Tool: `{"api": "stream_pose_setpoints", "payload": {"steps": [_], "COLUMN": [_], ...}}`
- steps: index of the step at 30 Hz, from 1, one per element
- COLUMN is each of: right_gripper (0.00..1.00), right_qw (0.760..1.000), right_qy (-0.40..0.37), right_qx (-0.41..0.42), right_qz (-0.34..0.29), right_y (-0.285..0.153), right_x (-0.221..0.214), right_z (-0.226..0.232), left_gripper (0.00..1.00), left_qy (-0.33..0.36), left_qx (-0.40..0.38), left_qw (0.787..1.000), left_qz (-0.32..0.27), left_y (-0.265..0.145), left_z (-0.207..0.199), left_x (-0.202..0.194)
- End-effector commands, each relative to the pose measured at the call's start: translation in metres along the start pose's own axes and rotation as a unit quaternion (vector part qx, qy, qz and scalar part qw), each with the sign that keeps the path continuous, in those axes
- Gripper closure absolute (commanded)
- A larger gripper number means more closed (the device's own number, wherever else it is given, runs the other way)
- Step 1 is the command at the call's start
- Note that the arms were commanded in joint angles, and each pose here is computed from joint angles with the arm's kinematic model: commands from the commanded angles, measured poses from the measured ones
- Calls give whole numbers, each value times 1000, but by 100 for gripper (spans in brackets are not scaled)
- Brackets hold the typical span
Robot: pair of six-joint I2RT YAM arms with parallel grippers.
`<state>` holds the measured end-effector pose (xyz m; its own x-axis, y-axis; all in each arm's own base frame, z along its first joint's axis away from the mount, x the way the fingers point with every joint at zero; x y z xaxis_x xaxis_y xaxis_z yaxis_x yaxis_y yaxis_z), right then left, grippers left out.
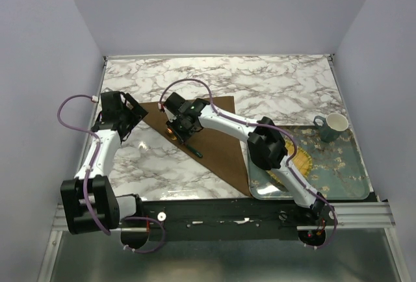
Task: Fold the napkin, place the utensils inside, and roll it up
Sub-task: Place the utensil onto the napkin, then fold the napkin
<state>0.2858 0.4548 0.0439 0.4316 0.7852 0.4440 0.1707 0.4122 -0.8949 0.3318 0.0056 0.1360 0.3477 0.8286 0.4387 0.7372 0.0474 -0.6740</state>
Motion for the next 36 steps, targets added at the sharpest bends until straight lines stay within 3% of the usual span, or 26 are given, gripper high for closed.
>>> {"api": "stream_pose_setpoints", "payload": {"steps": [1,4,8,12,13,14,17,19,23,26,36], "right_gripper": [59,52,49,47,46,45,43,43,42,41,41], "right_qw": [999,998,997,994,995,992,988,987,986,983,981], "right_qy": [14,27,35,49,56,55,60,61,65,60,59], "right_qx": [-12,-8,-2,7,9,13,20,13,9,12,11], "right_qz": [-35,-59,-75,-93,-83,-115,-137,-150,-156,-175,-184], "right_y": [-37,-62,-92,-128,-120,-147,-164,-172,-177,-185,-187], "right_x": [27,35,32,13,-6,-3,-26,-32,-55,-58,-69], "right_z": [-4,-10,-13,-13,-15,-13,-12,-16,-16,-13,-13], "left_gripper": [1,1,4,5,7,8,22,29,31,39,39], "left_qy": [-3,-12,-44,-10,0,9,10,11,1,-1,-3], "left_qx": [-33,-48,-57,-37,-33,-17,-30,-30,-7,-7,-8], "left_qw": [999,999,995,996,997,997,996,997,997,997,997], "left_qz": [13,14,68,76,71,72,79,73,74,76,71], "left_y": [22,33,50,65,68,76,86,92,107,120,142], "left_z": [-16,-9,-1,7,4,13,13,12,26,27,24], "left_x": [12,25,28,35,42,43,45,50,51,52,63]}}
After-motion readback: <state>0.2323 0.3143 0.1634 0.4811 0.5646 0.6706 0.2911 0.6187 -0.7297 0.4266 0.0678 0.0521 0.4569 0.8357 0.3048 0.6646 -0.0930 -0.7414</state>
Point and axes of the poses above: each gripper's point midway between its finger pads, its own y axis out along the fingers, its own z axis along the line the jaws close on, x = y × z, the point moved 1 cm from there along -y, back along the fingers, and after that the axes turned 12 degrees about -y, right-handed, at the moved point
